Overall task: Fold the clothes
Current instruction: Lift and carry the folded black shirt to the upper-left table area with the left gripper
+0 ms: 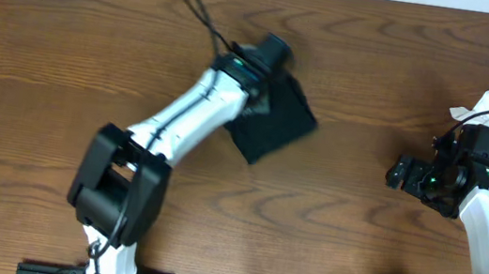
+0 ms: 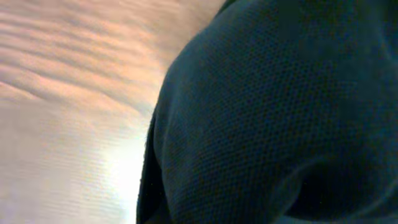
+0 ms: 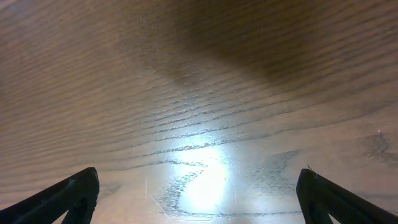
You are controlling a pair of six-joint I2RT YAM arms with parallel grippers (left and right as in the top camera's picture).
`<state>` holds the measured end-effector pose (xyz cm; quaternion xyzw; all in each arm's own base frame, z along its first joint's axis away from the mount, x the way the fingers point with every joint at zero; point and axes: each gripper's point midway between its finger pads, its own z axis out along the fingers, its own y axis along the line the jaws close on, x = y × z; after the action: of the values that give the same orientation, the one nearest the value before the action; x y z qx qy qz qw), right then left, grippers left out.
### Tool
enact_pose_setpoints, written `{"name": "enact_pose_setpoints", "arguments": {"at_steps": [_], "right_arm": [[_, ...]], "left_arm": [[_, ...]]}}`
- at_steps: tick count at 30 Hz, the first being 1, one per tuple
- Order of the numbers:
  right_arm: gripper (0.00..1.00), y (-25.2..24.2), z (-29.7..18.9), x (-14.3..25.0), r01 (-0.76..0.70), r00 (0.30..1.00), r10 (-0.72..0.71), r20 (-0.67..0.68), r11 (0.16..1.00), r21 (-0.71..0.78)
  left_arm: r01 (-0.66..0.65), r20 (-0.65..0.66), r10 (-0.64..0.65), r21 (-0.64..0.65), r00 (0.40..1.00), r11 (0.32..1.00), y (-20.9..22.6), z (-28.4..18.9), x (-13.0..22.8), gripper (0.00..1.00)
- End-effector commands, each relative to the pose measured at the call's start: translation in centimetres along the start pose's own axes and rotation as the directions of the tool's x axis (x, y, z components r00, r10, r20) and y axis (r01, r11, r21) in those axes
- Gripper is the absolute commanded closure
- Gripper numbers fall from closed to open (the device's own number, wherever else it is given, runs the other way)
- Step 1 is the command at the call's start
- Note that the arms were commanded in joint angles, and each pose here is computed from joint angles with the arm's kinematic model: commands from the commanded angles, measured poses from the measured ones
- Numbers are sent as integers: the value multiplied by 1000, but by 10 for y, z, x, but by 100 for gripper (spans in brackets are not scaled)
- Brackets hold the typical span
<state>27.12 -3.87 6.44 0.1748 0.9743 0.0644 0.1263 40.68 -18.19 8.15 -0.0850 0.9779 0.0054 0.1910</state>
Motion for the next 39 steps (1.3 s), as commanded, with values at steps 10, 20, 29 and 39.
{"name": "enact_pose_setpoints", "arguments": {"at_steps": [10, 20, 29, 39], "right_arm": [[1, -2, -5, -6, -16, 1000, 16, 22, 1000, 2], [1, -1, -5, -6, -16, 1000, 16, 22, 1000, 2], [1, -2, -5, -6, -16, 1000, 16, 22, 1000, 2], [1, -2, -5, -6, -16, 1000, 16, 22, 1000, 2]], "left_arm": [[443, 173, -445, 53, 879, 895, 132, 8, -112, 94], [748, 234, -743, 87, 627, 658, 257, 14, -139, 94], [870, 84, -866, -38, 493, 492, 291, 59, -88, 94], [826, -35, -847, -201, 531, 526, 293, 63, -40, 44]]}}
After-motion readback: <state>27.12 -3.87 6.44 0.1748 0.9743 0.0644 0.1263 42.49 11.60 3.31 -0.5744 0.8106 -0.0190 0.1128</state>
